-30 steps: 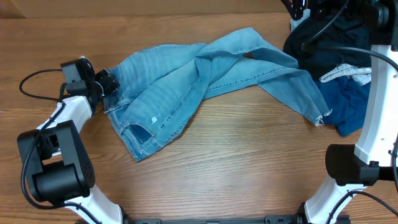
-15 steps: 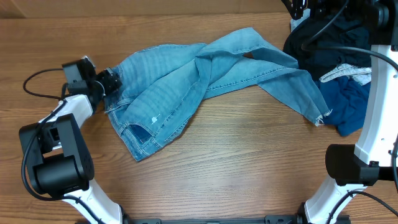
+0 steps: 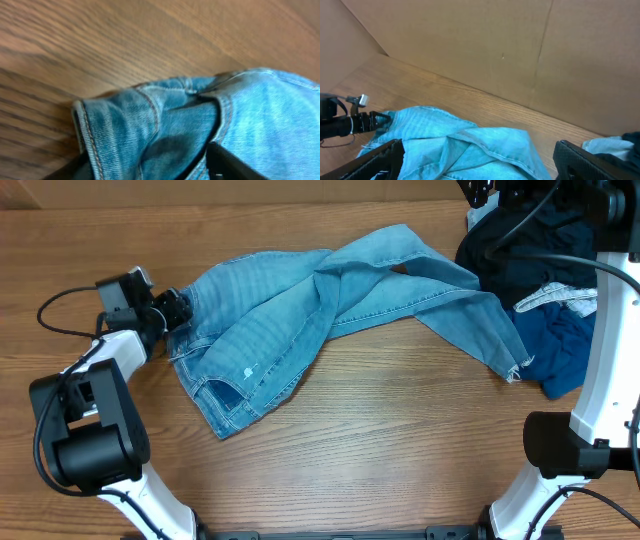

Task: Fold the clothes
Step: 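Grasp the jeans waistband corner with the left gripper, then pull the waistband upward and leftward with the left gripper, straightening jeans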

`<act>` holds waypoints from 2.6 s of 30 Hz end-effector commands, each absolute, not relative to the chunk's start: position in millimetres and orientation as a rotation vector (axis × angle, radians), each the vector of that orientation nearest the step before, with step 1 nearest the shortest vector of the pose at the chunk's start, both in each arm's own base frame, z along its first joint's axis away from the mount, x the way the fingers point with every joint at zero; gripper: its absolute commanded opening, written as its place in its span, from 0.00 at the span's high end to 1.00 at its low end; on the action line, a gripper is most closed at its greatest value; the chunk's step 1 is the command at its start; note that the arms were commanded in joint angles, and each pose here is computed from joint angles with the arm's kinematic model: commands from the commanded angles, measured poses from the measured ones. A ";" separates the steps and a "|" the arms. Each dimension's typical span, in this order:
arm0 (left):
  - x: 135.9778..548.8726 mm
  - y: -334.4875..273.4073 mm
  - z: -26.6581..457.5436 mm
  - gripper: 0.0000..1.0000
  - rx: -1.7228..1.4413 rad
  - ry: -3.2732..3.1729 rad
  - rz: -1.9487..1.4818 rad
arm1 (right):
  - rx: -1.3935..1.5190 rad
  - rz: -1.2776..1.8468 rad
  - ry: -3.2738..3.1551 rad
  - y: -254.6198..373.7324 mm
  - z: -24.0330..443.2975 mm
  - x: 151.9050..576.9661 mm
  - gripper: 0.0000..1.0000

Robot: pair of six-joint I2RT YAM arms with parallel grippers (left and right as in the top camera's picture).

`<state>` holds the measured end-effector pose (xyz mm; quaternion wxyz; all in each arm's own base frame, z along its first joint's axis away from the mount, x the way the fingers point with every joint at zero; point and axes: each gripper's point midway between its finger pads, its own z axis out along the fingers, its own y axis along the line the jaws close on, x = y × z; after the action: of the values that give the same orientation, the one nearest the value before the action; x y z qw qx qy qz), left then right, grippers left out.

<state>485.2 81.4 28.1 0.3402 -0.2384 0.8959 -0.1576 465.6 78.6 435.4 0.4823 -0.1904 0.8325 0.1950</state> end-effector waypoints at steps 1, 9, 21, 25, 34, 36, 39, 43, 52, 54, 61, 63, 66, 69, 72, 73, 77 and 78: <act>490.0 76.9 26.3 0.66 -0.591 2.334 -0.454 | -0.455 0.476 2.035 77.2 434.2 466.2 0.00; 509.6 76.6 53.7 0.96 -0.595 2.288 -0.497 | -0.453 0.479 2.045 77.2 432.3 465.0 0.00; 515.8 193.2 183.1 0.96 -0.598 2.270 0.563 | -0.449 0.488 2.069 77.4 427.8 461.8 0.00; 500.5 209.4 193.3 0.96 -0.572 2.272 0.803 | -0.449 0.488 2.069 77.4 427.8 461.8 0.00; 496.9 204.1 196.6 0.78 -0.468 2.301 0.956 | -0.448 0.489 2.070 77.4 427.6 461.7 0.00; 496.8 192.3 185.7 0.17 -0.482 2.342 0.861 | -0.447 0.491 2.078 77.4 426.1 460.7 0.00; 488.9 155.9 178.3 0.00 -0.507 2.422 0.727 | -0.443 0.497 2.096 77.3 422.7 458.3 0.00; 476.6 110.8 195.5 0.00 -0.485 2.459 0.640 | -0.432 0.473 2.101 74.1 421.8 459.9 0.00; 424.1 13.4 147.9 0.61 -0.529 2.760 0.271 | -0.280 0.318 2.209 45.9 398.2 470.7 0.22; 400.8 17.4 128.2 0.96 -0.647 2.824 0.304 | -0.279 0.316 2.235 44.8 388.1 474.1 0.33; 340.1 36.7 63.9 0.96 -0.927 2.908 0.474 | -0.270 0.315 2.292 42.6 363.4 486.0 0.87; 338.6 42.3 56.7 0.96 -0.960 2.895 0.471 | -0.270 0.316 2.297 42.6 361.1 487.2 0.96; 335.6 59.8 56.9 0.96 -1.019 2.865 0.516 | -0.269 0.318 2.305 42.6 358.3 487.7 0.96; 327.6 75.2 55.1 0.96 -1.071 2.864 0.547 | -0.268 0.320 2.312 42.8 357.0 486.4 0.96; 311.5 78.9 50.9 0.96 -1.144 2.899 0.552 | -0.266 0.323 2.323 42.7 355.3 484.6 0.96; 307.5 79.8 50.5 0.96 -1.151 2.909 0.564 | -0.266 0.323 2.324 42.9 355.0 484.4 0.96; 308.8 80.0 41.0 0.96 -1.096 2.932 0.531 | -0.267 0.323 2.323 42.9 355.2 484.5 0.96; 312.7 76.5 35.8 0.96 -1.077 2.948 0.456 | -0.267 0.323 2.323 42.9 355.2 484.5 0.96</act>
<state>308.9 81.0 44.5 -0.0216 -0.3490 0.9207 0.1731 484.6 45.1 352.6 0.3764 -0.1051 0.9111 0.1313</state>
